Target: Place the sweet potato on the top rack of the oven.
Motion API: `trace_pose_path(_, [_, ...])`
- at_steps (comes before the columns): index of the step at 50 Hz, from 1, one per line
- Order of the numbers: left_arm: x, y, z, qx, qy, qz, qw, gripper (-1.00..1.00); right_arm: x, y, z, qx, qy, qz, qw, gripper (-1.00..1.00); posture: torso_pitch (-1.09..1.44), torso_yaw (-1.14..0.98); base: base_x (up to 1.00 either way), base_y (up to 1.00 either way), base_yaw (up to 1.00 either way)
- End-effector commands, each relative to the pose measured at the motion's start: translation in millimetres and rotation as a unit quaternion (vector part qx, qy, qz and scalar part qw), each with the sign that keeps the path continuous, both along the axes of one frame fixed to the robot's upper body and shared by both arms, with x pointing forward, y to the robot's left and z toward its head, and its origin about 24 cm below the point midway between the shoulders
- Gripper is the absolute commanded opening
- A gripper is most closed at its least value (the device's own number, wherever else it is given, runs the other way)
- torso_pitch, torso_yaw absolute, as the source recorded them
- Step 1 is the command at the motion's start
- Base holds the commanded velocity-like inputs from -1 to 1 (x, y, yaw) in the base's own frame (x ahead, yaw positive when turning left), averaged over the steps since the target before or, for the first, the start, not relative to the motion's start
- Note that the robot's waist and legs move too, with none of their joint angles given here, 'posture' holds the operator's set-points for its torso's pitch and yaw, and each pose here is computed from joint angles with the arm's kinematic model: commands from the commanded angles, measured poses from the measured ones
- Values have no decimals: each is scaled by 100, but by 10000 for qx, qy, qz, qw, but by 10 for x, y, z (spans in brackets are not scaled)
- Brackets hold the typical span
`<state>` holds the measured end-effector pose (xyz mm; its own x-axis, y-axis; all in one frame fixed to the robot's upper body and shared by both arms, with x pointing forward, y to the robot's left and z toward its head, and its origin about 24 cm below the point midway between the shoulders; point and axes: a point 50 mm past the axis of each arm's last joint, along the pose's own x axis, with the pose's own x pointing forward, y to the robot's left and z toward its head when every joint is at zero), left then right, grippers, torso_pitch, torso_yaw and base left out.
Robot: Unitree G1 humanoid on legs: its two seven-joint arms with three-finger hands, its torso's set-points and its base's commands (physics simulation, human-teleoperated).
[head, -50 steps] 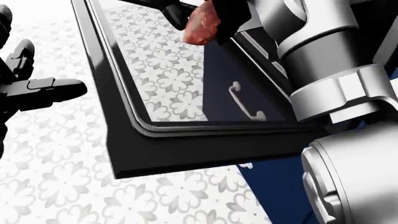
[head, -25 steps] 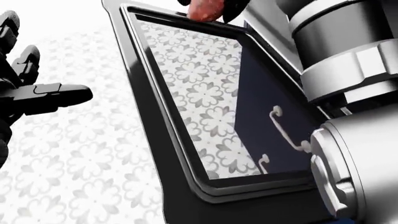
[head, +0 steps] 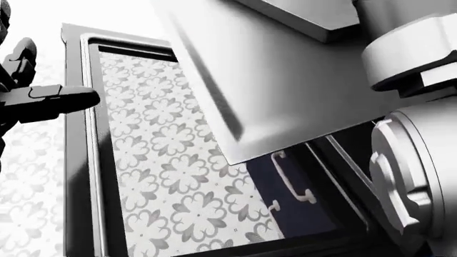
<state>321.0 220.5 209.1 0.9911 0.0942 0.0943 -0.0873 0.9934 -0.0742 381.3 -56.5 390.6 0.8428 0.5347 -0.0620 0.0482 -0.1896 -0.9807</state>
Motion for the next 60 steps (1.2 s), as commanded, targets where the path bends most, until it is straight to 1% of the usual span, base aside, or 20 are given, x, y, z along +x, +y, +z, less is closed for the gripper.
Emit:
trace_pose_path(1, [-42, 20, 278, 166, -610, 125, 9979, 100, -110, 5, 246, 197, -479, 84, 9986, -100, 0, 0, 0, -10, 0])
trace_pose_path(2, [-43, 33, 339, 221, -691, 167, 9972, 100, -107, 2, 241, 203, -468, 77, 9987, -100, 0, 0, 0, -10, 0])
trace_pose_path(3, [-44, 37, 424, 206, -742, 162, 9969, 100, -99, -3, 230, 200, -467, 63, 9987, -100, 0, 0, 0, -11, 0])
trace_pose_path(5, [-37, 34, 518, 249, -806, 158, 9963, 100, -101, 2, 236, 220, -459, 62, 9987, -100, 0, 0, 0, -11, 0])
trace_pose_path(13, [-1, 62, 625, 297, -843, 190, 9958, 100, -75, 13, 187, 213, -401, 53, 9990, -100, 0, 0, 0, -12, 0])
trace_pose_path(23, [38, 96, 887, 444, -931, 267, 9943, 100, -80, -15, 224, 209, -417, 5, 9989, -100, 0, 0, 0, -35, 0])
trace_pose_path(35, [31, 86, 864, 421, -930, 241, 9945, 100, -90, -21, 249, 234, -437, -24, 9988, -100, 0, 0, 0, -45, 0])
trace_pose_path(50, [45, 74, 822, 393, -920, 214, 9948, 100, -61, -17, 197, 234, -421, -19, 9988, -100, 0, 0, 0, -49, 0])
trace_pose_path(60, [45, 81, 835, 397, -927, 219, 9947, 100, -70, 3, 212, 249, -445, 15, 9987, -100, 0, 0, 0, -10, 0])
